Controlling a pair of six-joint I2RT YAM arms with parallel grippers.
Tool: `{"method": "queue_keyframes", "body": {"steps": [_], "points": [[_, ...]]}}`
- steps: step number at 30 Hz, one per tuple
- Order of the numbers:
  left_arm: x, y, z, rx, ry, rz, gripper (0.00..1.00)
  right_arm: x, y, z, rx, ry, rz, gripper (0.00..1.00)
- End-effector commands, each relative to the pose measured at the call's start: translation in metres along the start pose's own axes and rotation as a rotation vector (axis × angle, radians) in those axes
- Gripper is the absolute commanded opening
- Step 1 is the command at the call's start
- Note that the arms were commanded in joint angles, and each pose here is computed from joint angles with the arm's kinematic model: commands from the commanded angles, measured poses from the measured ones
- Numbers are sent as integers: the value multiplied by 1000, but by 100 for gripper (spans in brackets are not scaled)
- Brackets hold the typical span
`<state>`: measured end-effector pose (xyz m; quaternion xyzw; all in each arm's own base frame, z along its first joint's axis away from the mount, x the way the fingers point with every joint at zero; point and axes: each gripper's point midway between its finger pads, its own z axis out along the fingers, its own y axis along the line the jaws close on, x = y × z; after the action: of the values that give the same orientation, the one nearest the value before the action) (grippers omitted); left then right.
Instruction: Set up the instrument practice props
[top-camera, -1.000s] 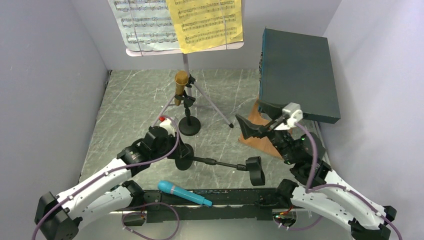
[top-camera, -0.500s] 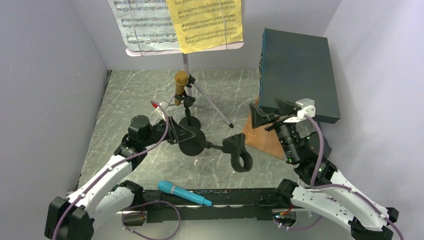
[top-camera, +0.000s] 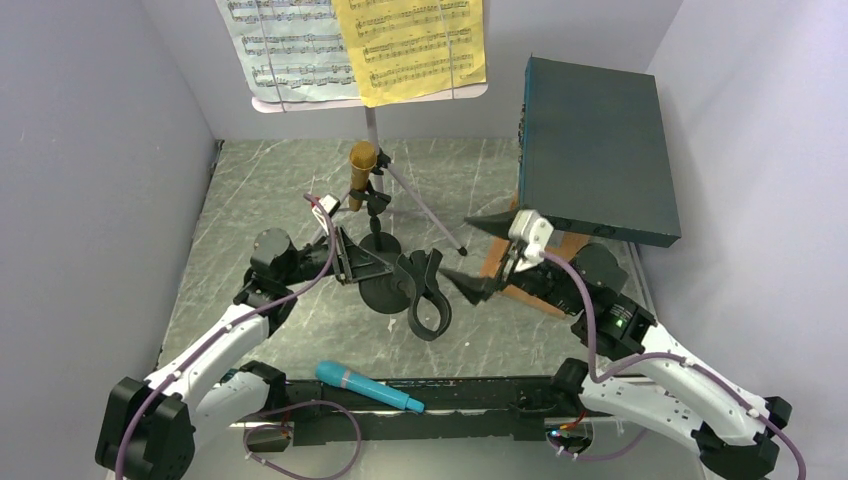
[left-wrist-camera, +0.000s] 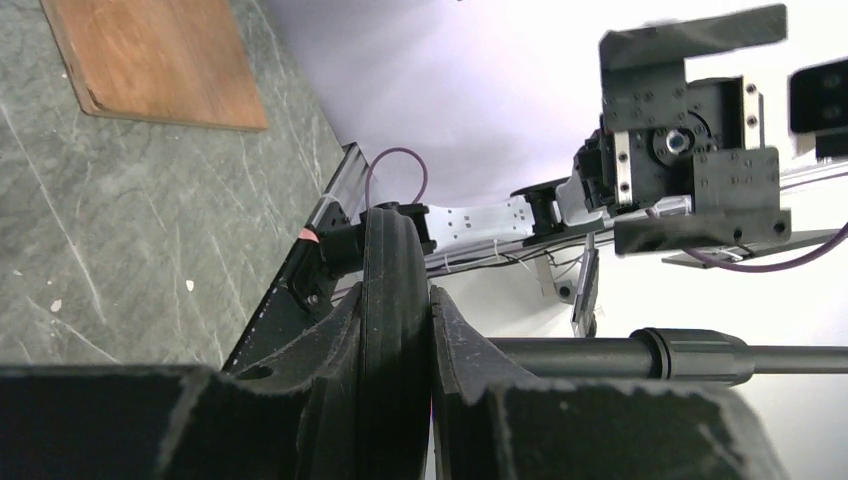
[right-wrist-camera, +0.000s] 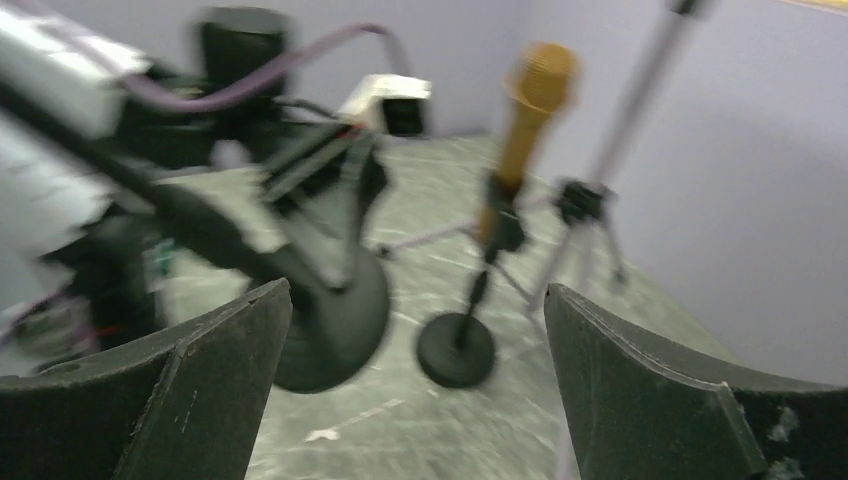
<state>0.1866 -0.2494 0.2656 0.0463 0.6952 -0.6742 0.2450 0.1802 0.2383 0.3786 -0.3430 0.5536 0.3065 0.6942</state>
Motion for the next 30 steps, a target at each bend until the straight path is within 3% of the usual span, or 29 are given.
{"method": "queue_keyframes", "body": {"steps": [1, 8, 13, 16, 17, 19, 20, 24, 27, 30], "points": [[-6, -31, -2, 80, 1, 26, 0, -38, 93, -15, -557, -196, -29, 99], [-2, -16, -1, 70, 3, -12, 0, -72, 114, -5, -684, -382, 98, 99], [-2, -6, -1, 42, -13, -28, 0, -72, 137, 10, -711, -380, 104, 86], [0, 0, -1, 26, -14, -35, 0, -66, 143, 20, -702, -352, 106, 62], [1, 2, -1, 19, -14, -37, 0, -61, 142, 25, -686, -333, 99, 50], [1, 8, 0, -15, -9, -42, 1, -50, 134, 37, -608, -287, 109, 17], [0, 12, 0, -45, -6, -35, 9, -46, 129, 41, -569, -269, 118, 1], [0, 35, -12, -263, -14, 6, 56, -26, 103, 48, -398, -236, 80, 0], [-4, 60, -44, -563, -77, 23, 77, -2, 57, 54, -111, -178, 136, 0], [-26, 80, -94, -894, -260, 42, 86, 33, 9, 52, 206, -86, 228, 0]]}}
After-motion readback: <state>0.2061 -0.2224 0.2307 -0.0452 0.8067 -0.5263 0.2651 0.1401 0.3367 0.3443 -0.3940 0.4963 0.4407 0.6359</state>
